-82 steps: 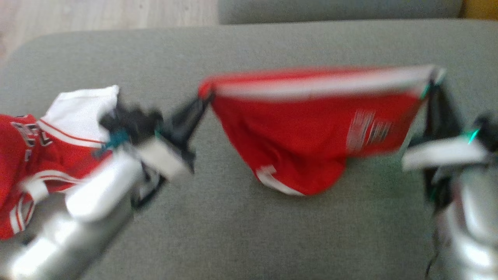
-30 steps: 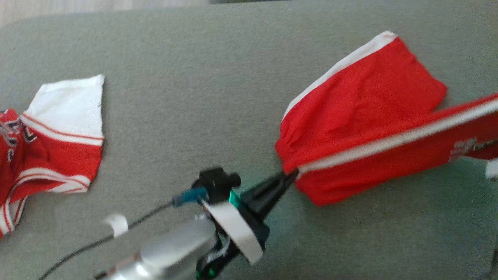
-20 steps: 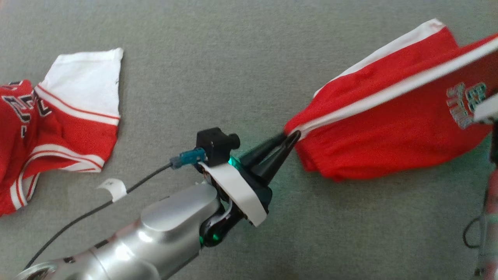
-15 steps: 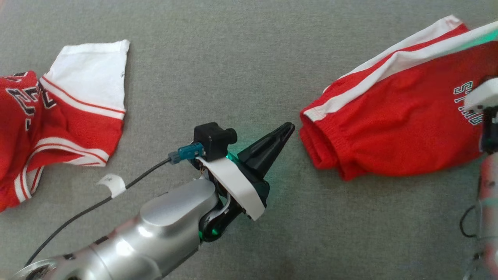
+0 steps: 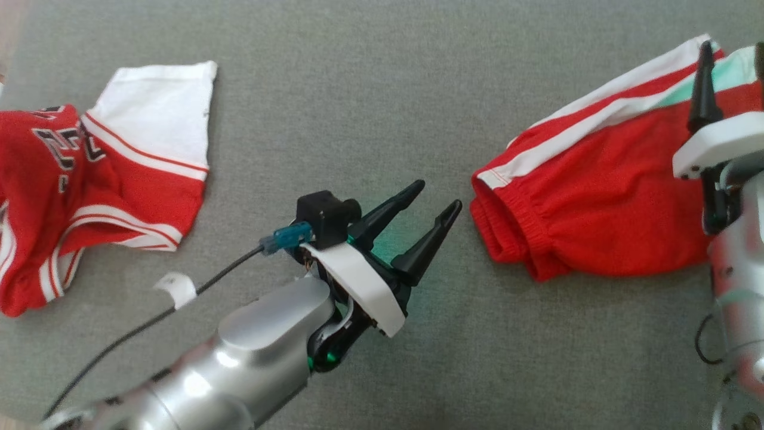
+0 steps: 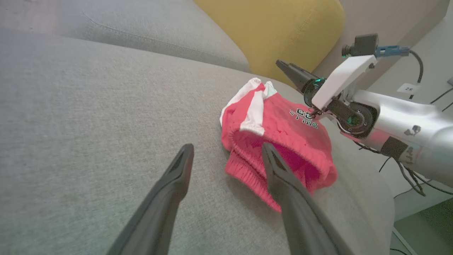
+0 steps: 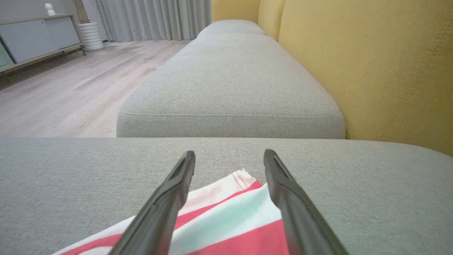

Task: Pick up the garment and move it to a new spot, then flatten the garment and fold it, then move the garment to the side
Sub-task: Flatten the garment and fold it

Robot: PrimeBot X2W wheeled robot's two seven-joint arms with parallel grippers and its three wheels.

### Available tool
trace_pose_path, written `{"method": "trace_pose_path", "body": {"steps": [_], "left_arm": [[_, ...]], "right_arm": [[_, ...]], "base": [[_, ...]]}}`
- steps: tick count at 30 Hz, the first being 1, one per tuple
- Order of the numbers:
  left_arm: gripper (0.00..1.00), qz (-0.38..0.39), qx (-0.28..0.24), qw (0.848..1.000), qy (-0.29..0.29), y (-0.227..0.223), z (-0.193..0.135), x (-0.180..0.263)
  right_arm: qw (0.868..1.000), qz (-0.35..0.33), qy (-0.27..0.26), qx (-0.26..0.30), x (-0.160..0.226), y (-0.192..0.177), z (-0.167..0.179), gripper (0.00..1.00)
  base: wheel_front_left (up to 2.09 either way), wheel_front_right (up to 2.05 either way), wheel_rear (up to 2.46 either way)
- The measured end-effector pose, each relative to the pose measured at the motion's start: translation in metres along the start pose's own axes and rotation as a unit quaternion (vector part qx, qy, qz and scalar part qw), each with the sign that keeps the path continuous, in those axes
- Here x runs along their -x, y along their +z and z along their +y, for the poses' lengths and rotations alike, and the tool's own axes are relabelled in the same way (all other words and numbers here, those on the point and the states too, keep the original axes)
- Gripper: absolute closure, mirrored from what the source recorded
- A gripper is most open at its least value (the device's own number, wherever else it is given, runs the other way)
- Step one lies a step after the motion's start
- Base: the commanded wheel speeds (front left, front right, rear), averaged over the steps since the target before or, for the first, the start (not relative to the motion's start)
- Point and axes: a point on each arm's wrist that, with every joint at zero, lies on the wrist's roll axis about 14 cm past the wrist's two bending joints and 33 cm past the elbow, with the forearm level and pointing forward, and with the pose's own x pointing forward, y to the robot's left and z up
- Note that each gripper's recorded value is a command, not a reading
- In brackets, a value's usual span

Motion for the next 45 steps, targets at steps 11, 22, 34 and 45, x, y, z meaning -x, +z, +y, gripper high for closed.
{"method": "trace_pose_path", "body": {"steps": [11, 22, 34, 45], "left_arm": [[0.0, -0.143, -0.044, 0.977, 0.154, 0.034, 0.023, 0.061], [0.0, -0.234, -0.106, 0.897, 0.359, 0.06, 0.059, 0.157], [0.0, -0.231, -0.112, 0.887, 0.383, 0.056, 0.066, 0.169], [0.0, -0.243, -0.113, 0.899, 0.345, 0.065, 0.053, 0.15]], "right_arm": [[0.996, 0.088, -0.02, 0.013, 0.032, -0.035, -0.047, 0.0], [0.983, 0.177, -0.049, -0.018, 0.026, -0.062, -0.075, 0.0], [0.962, 0.263, 0.005, -0.075, 0.009, -0.09, -0.028, 0.52], [0.964, 0.261, -0.012, -0.055, 0.036, -0.079, -0.055, 1.0]], "base": [[0.0, 0.0, 0.0], [0.0, 0.0, 0.0], [0.0, 0.0, 0.0], [0.0, 0.0, 0.0]]}}
